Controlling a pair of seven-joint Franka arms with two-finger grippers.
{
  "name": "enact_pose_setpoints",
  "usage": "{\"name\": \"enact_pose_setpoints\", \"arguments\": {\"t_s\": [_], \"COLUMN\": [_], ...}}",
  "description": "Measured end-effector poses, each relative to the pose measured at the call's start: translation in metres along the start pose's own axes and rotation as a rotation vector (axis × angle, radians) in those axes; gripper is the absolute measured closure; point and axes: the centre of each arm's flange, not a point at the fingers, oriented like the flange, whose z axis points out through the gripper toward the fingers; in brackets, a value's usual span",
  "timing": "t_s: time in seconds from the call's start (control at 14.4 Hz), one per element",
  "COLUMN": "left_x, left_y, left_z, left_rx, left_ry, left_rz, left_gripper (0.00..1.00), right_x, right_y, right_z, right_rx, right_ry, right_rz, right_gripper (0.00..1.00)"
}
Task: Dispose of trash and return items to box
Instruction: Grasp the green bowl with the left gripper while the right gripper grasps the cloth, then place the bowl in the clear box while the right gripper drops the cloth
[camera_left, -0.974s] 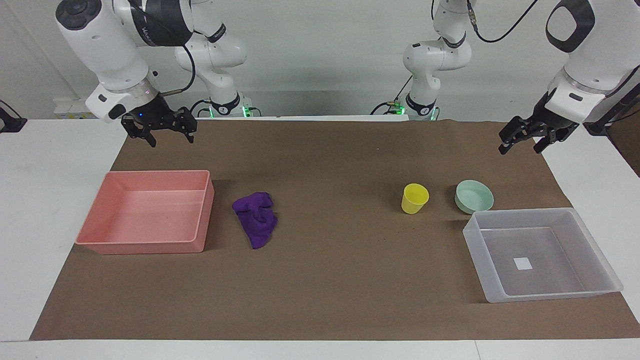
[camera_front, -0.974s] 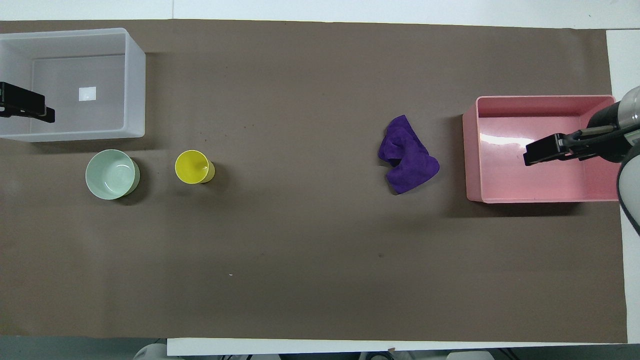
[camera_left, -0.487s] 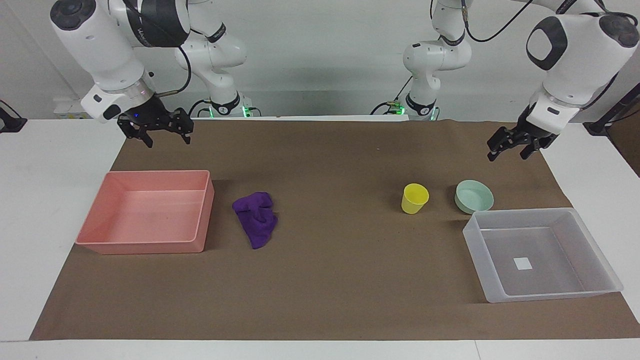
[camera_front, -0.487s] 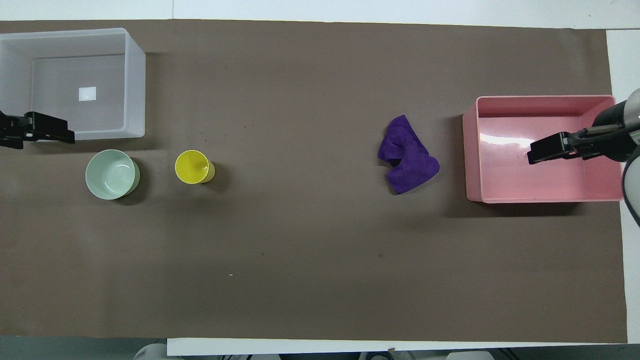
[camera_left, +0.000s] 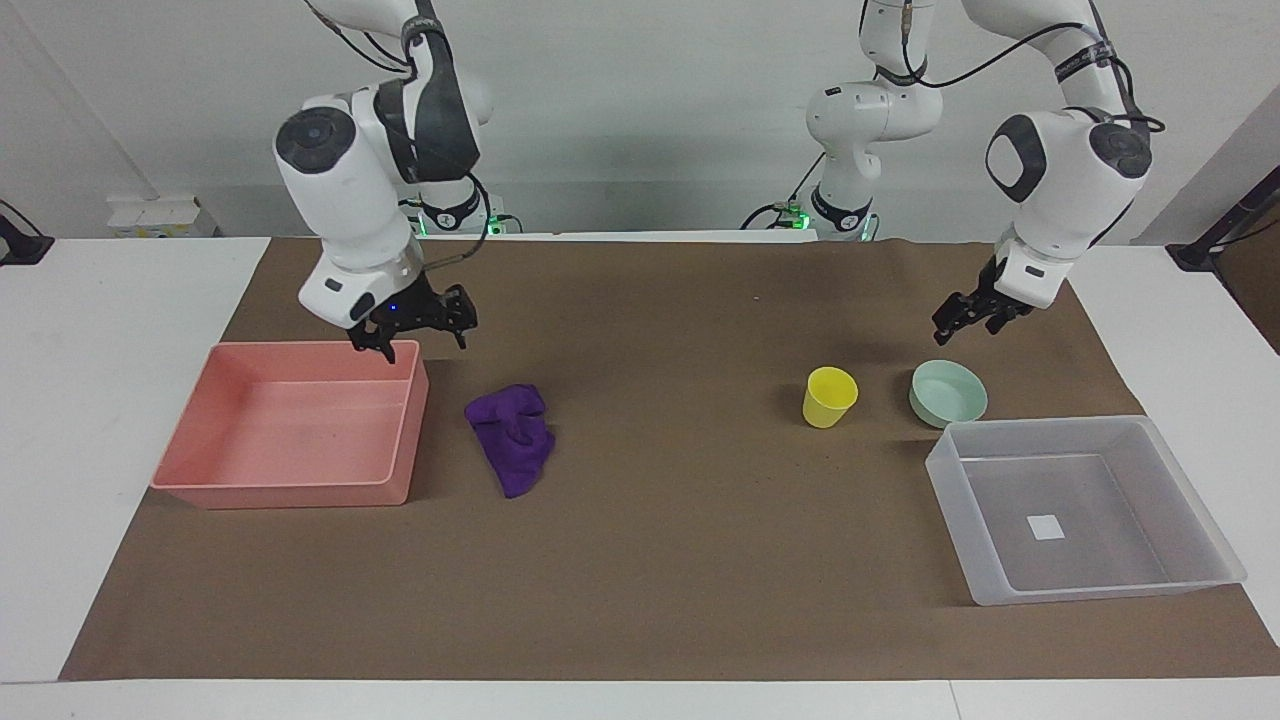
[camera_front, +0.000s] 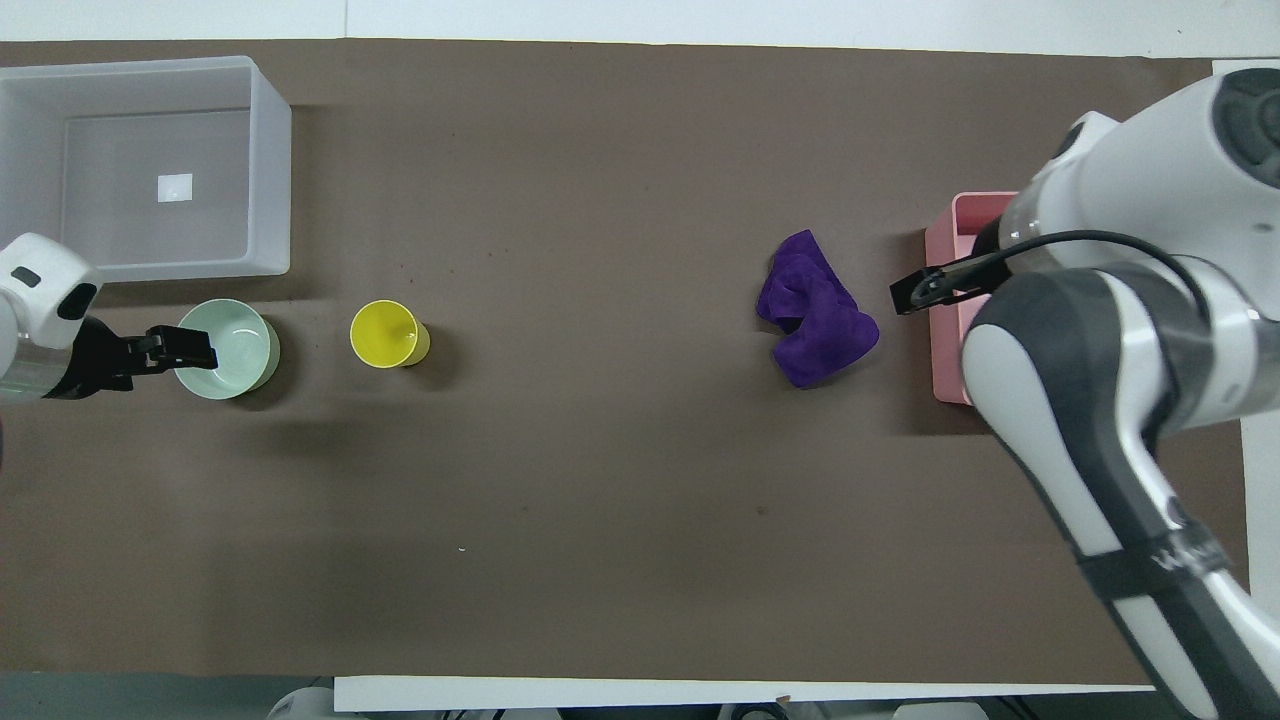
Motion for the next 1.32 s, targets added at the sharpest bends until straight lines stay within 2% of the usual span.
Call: {"name": "enact_pose_setpoints", "arguments": {"t_s": [0.21,0.56,0.63,0.7,0.77,0.83,1.04,1.18,1.25,1.32], "left_x": [0.003,0.022,0.025,0.026,0.026,0.026,0.027,0.027,0.029,0.031], "left_y": [-0.023,-0.044,-0.044,-0.044,-0.044,-0.044,-0.044,-0.044,-0.043,-0.042], "left_z": [0.025,0.059,0.069,0.076,0.081,0.083,0.083,0.081,0.077,0.069], "left_rx": [-0.001,-0.004,-0.004,-0.003,-0.002,-0.002,-0.002,-0.002,-0.003,-0.003], "left_ry": [0.014,0.062,0.060,0.054,0.048,0.045,0.045,0.047,0.047,0.040], "left_rz": [-0.055,-0.100,-0.100,-0.100,-0.101,-0.101,-0.101,-0.101,-0.100,-0.097], "left_gripper": [0.00,0.00,0.07,0.08,0.14,0.29,0.65,0.89,0.98,0.98], "right_x": [0.016,0.028,0.029,0.030,0.030,0.030,0.030,0.030,0.031,0.032], "right_y": [-0.030,-0.056,-0.058,-0.058,-0.058,-0.056,-0.055,-0.053,-0.051,-0.048], "right_z": [0.066,0.126,0.138,0.149,0.156,0.159,0.159,0.158,0.156,0.153], "right_rx": [-0.017,-0.034,-0.038,-0.041,-0.043,-0.044,-0.044,-0.045,-0.045,-0.045], "right_ry": [0.032,0.033,0.040,0.042,0.036,0.031,0.031,0.032,0.035,0.037], "right_rz": [-0.052,-0.097,-0.101,-0.102,-0.102,-0.100,-0.097,-0.095,-0.091,-0.084], "right_gripper": [0.00,0.01,0.02,0.02,0.12,0.26,0.61,0.80,0.91,0.95]}}
